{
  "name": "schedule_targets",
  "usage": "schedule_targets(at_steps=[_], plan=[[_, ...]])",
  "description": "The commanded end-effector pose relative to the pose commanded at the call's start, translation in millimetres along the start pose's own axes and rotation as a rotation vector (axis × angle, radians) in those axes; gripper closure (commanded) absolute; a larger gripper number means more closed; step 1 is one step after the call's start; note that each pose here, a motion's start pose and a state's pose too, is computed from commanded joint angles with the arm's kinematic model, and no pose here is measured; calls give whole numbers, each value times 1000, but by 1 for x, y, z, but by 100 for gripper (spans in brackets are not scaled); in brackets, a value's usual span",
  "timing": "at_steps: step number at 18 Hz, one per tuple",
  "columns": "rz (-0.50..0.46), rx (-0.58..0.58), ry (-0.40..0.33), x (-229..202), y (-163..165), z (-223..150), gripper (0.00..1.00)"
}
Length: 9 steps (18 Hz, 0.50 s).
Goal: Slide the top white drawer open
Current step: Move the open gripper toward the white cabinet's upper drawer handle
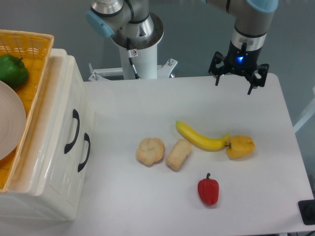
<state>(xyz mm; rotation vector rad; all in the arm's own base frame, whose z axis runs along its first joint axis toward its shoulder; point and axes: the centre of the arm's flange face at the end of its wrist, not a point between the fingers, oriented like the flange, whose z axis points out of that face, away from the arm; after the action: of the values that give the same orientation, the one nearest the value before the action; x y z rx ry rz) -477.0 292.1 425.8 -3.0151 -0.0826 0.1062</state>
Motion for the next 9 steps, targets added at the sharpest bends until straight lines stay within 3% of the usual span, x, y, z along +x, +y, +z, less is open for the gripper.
schedule_targets(at_steps=[9], plan=[[29,1,23,12,-13,9,0]])
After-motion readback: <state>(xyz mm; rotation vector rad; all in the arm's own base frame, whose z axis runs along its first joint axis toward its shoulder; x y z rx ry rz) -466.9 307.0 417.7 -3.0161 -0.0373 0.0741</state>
